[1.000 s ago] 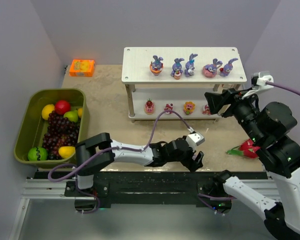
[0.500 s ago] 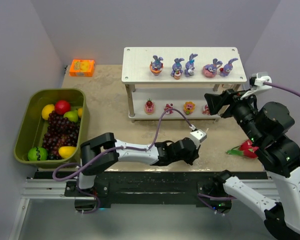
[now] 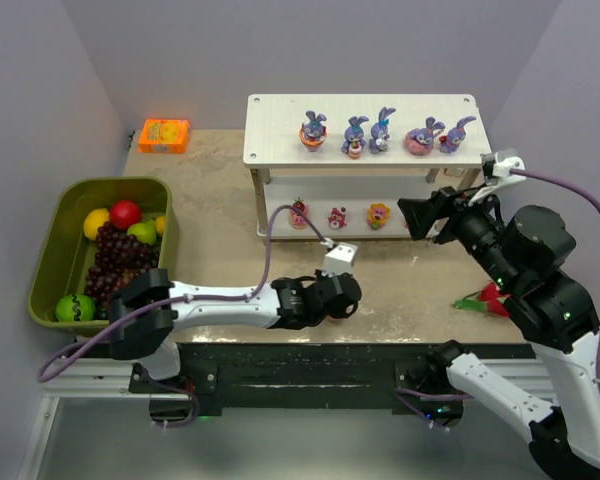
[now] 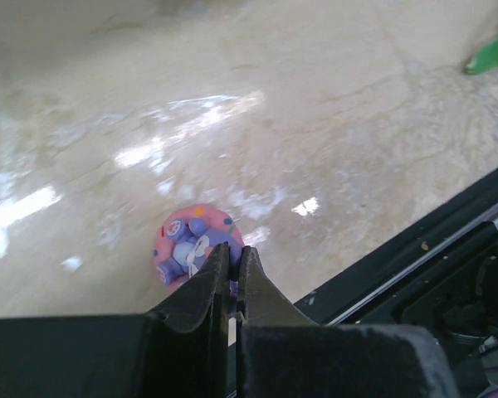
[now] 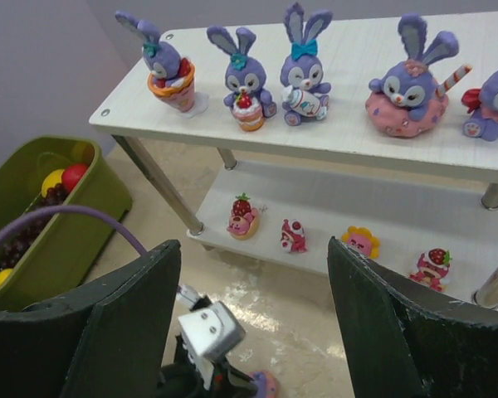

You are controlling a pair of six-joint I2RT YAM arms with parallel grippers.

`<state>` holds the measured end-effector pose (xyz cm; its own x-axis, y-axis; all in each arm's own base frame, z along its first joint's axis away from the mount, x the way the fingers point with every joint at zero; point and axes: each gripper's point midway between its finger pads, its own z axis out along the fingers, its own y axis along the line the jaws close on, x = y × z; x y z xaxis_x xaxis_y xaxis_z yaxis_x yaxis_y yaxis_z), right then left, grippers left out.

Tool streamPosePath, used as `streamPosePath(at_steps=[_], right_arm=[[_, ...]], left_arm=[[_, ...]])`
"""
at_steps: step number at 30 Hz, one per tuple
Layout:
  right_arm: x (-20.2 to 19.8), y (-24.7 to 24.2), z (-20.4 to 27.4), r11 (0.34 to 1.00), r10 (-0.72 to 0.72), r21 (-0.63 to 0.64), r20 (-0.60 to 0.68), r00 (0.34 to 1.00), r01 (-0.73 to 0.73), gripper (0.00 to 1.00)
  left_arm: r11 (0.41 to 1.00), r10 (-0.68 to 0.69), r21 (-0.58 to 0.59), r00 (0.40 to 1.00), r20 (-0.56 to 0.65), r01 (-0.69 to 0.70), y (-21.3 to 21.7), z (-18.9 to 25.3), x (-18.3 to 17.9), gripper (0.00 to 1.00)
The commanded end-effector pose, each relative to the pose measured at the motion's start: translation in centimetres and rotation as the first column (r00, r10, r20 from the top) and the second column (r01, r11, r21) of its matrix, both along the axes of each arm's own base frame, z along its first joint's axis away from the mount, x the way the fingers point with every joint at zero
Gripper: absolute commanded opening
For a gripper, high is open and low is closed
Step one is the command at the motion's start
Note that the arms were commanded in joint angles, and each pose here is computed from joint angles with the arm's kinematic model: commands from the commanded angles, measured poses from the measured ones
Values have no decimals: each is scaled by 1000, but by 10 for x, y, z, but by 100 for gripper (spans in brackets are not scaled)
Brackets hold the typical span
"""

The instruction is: Place and organize the plastic toys onto the shelf

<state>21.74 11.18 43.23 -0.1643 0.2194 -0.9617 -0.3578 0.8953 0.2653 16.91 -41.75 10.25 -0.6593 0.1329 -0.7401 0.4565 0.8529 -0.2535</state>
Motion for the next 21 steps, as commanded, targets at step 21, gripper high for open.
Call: streamPosePath(at_steps=[21], right_arm=[[-6, 69, -149, 952, 306, 70, -271, 913, -298, 72]], left_arm=[[638, 764, 62, 641, 65, -767, 227, -2, 35, 30]])
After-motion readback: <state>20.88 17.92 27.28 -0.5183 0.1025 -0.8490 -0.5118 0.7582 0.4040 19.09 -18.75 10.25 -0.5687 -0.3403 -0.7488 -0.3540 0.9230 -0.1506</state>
